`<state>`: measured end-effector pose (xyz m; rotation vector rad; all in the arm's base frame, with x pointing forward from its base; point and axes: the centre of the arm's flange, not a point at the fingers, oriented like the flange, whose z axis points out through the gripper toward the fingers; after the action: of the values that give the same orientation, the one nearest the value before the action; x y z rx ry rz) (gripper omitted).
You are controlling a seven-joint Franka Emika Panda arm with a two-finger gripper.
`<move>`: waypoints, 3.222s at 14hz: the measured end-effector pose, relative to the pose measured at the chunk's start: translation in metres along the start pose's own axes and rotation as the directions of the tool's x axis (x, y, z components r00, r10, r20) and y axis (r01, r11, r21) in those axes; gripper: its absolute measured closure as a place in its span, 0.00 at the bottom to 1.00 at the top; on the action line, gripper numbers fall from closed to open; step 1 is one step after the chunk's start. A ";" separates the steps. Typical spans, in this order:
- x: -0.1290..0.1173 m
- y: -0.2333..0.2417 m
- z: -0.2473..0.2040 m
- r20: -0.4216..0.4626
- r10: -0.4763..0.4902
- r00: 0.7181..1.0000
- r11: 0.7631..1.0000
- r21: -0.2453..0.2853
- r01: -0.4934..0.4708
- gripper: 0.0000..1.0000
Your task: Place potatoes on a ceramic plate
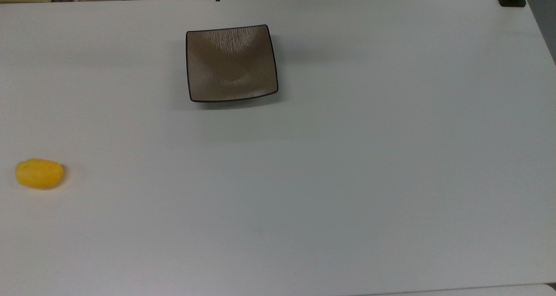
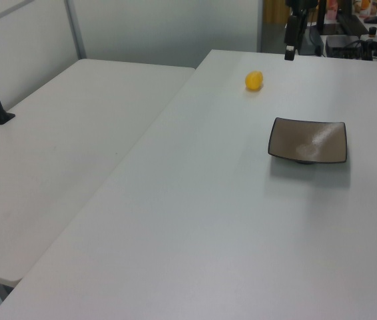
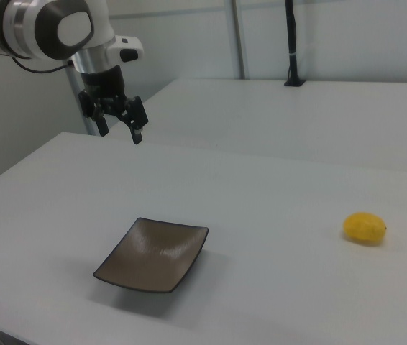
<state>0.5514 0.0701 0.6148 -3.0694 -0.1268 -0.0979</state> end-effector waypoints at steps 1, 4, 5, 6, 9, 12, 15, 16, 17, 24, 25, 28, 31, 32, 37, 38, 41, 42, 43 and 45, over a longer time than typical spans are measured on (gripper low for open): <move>0.000 0.003 0.000 0.000 0.023 1.000 1.000 0.000 -0.023 0.00; 0.001 0.021 -0.002 -0.004 0.173 0.985 0.985 -0.001 -0.173 0.00; 0.001 0.029 -0.002 -0.006 0.207 0.978 0.978 -0.002 -0.207 0.00; 0.001 0.038 -0.003 -0.012 0.245 0.969 0.969 -0.001 -0.245 0.00; 0.006 0.069 -0.008 -0.066 0.368 0.928 0.930 0.006 -0.368 0.00; 0.015 0.104 -0.002 -0.119 0.494 0.861 0.868 0.003 -0.497 0.00; 0.028 0.147 0.007 -0.177 0.582 0.794 0.807 0.009 -0.590 0.00; 0.031 0.160 0.011 -0.186 0.610 0.770 0.785 0.010 -0.620 0.00; 0.035 0.174 0.013 -0.202 0.639 0.742 0.760 0.014 -0.650 0.00; 0.084 0.265 0.046 -0.364 0.737 0.569 0.612 0.002 -0.791 0.00; 0.089 0.275 0.051 -0.383 0.738 0.555 0.603 0.006 -0.798 0.00; 0.101 0.305 0.070 -0.444 0.745 0.497 0.569 0.036 -0.821 0.00; 0.109 0.333 0.089 -0.479 0.754 0.449 0.535 0.052 -0.843 0.00; 0.113 0.342 0.096 -0.488 0.758 0.434 0.522 0.054 -0.851 0.00; 0.132 0.387 0.155 -0.519 0.771 0.368 0.463 0.060 -0.884 0.00; 0.133 0.394 0.172 -0.520 0.772 0.366 0.456 0.052 -0.888 0.00; 0.132 0.408 0.209 -0.528 0.765 0.370 0.451 0.028 -0.892 0.00; 0.132 0.412 0.220 -0.530 0.762 0.372 0.451 0.021 -0.892 0.00; 0.132 0.414 0.235 -0.529 0.760 0.377 0.452 0.013 -0.892 0.00; 0.133 0.415 0.256 -0.517 0.769 0.375 0.441 0.005 -0.898 0.00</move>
<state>0.7339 -0.3136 0.3419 -2.7746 1.6218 -0.8092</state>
